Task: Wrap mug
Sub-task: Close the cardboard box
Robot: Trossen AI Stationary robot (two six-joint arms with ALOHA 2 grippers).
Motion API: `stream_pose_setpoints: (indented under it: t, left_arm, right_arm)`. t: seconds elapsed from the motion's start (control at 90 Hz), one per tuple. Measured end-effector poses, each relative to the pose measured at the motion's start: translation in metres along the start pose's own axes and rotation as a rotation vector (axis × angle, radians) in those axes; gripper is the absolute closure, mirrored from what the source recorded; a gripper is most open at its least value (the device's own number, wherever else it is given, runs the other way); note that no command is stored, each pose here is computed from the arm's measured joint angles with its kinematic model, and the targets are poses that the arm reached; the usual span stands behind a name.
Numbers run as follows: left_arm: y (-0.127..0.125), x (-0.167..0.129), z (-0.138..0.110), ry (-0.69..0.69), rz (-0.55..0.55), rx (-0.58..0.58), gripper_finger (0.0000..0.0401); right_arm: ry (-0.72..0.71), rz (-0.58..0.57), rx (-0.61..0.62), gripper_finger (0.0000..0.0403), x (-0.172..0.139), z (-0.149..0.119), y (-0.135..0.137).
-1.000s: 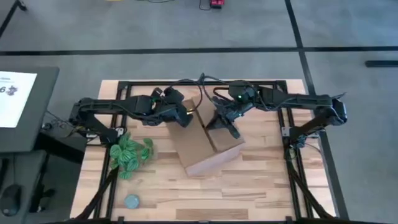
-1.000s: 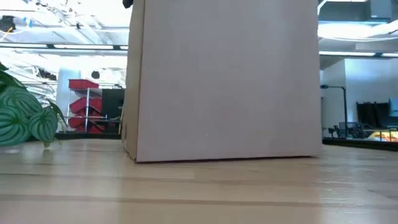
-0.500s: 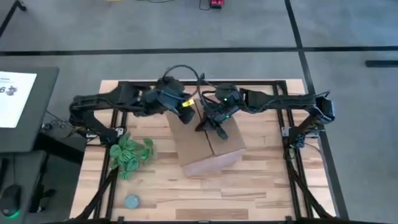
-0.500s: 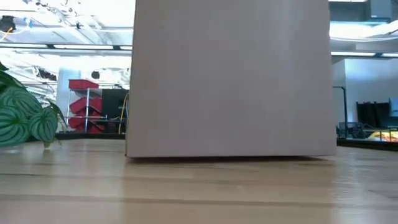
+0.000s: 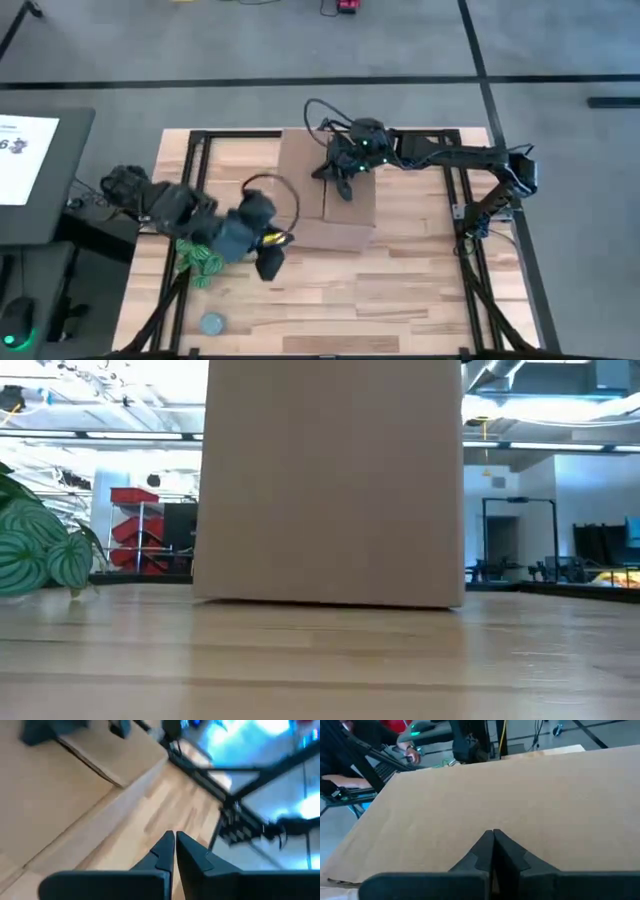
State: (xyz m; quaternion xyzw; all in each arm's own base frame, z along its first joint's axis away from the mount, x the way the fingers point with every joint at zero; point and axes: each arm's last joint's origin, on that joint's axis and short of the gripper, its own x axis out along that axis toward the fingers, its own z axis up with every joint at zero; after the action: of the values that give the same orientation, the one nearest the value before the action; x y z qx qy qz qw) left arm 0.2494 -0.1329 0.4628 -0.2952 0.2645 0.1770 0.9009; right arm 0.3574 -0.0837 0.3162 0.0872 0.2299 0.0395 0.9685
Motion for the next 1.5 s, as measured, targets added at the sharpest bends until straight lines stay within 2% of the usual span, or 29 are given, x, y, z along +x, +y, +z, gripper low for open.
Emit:
stream_pose_setpoints:
  t: [0.156,0.311,0.511,0.7,0.9,0.956,1.078,1.311,1.5]
  left_arm:
    - [-0.012,-0.017,-0.021,-0.157,0.026,-0.04,0.0401]
    - [-0.02,-0.02,-0.033,-0.265,0.043,-0.072,0.0401]
    - [-0.031,-0.02,-0.039,-0.375,0.049,-0.02,0.0401]
    - [-0.04,-0.015,-0.022,-0.406,0.004,0.056,0.0401]
    - [-0.052,0.002,0.015,-0.389,-0.234,0.191,0.0401]
    - [-0.052,0.006,0.022,-0.396,-0.269,0.244,0.0401]
    - [-0.046,0.007,0.035,-0.425,-0.267,0.334,0.0401]
    - [-0.022,0.002,0.06,-0.392,-0.323,0.404,0.0401]
    - [0.004,-0.033,0.069,-0.382,-0.296,0.372,0.0401]
  right_arm:
    - [0.003,0.014,-0.003,0.0403,0.002,0.0,0.006]
    - [0.014,0.035,0.001,0.0403,0.003,-0.002,0.009]
    - [0.014,0.055,0.008,0.0403,0.003,-0.002,0.008]
    - [0.012,0.089,0.025,0.0403,0.0,-0.002,0.001]
    - [0.012,0.134,0.035,0.0403,-0.002,-0.002,-0.004]
    - [0.013,0.136,0.035,0.0403,-0.002,-0.002,-0.003]
    - [0.014,0.148,0.036,0.0403,-0.002,-0.002,-0.003]
    - [0.012,0.184,0.043,0.0403,-0.005,-0.002,-0.008]
    - [0.009,0.215,0.052,0.0403,-0.008,-0.003,-0.016]
